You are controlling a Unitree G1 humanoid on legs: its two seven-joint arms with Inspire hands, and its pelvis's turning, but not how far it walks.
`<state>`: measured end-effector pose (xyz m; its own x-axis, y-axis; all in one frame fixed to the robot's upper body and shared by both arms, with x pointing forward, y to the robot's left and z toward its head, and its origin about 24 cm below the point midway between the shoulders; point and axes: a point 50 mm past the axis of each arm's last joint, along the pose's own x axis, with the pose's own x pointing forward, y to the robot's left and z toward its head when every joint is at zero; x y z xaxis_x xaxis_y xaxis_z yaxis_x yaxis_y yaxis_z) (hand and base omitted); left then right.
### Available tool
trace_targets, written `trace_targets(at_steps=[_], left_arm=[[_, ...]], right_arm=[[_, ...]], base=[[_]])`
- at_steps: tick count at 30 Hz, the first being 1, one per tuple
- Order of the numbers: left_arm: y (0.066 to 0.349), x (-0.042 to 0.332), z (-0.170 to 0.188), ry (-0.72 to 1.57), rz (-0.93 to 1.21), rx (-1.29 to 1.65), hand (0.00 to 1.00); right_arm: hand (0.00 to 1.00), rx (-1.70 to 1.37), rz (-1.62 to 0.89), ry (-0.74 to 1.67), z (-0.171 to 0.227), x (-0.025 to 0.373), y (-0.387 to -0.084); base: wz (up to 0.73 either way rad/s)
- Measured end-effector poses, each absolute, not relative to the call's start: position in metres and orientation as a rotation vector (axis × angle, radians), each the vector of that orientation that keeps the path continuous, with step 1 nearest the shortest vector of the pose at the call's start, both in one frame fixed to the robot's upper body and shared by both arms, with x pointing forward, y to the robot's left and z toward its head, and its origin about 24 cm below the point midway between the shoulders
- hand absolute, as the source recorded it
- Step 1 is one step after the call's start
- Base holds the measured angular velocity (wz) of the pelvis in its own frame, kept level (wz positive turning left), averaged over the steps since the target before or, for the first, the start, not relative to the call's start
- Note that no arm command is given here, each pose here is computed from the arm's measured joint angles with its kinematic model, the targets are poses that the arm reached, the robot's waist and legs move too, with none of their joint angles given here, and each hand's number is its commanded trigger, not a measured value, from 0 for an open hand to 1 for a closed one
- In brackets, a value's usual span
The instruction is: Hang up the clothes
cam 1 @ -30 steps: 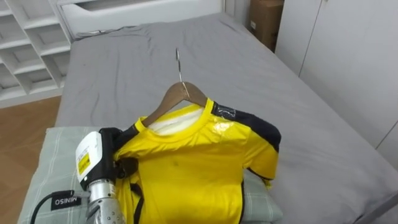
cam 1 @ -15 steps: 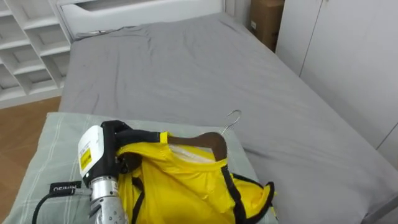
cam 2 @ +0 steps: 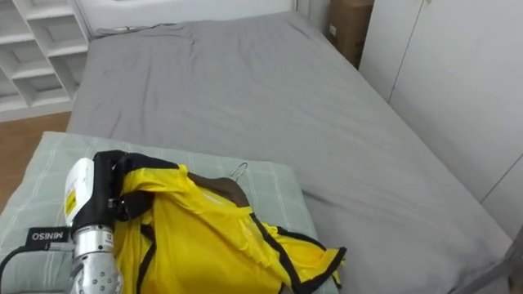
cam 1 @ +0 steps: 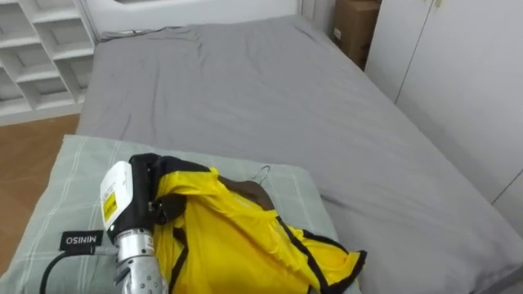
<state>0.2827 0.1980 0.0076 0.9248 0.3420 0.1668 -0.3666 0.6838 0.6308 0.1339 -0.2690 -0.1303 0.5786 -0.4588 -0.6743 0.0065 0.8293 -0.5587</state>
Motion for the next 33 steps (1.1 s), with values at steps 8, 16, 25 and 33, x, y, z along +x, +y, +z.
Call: trace_targets(at_steps=[8,16,25,33], left_arm=[[0.197,0.273,0.009,-0.057,0.375,0.716,1.0],[0.186,0.279,0.052,-0.276,0.4,0.665,0.76],[0.193,0.276,0.05,-0.255,0.424,0.664,1.0],[0.196,0.274,0.045,-0.206,0.426,0.683,1.0]], right_arm=[[0.0,-0.663,-0.279,0.586,-0.083,0.188,-0.267],[0.0,-0.776,-0.247,0.308,-0.038,0.22,-0.254],[0.0,-0.775,-0.192,0.345,-0.043,0.212,-0.252],[0.0,-0.78,-0.19,0.426,-0.053,0.199,-0.255]], base=[[0.0],[0.0],[0.0],[0.0]])
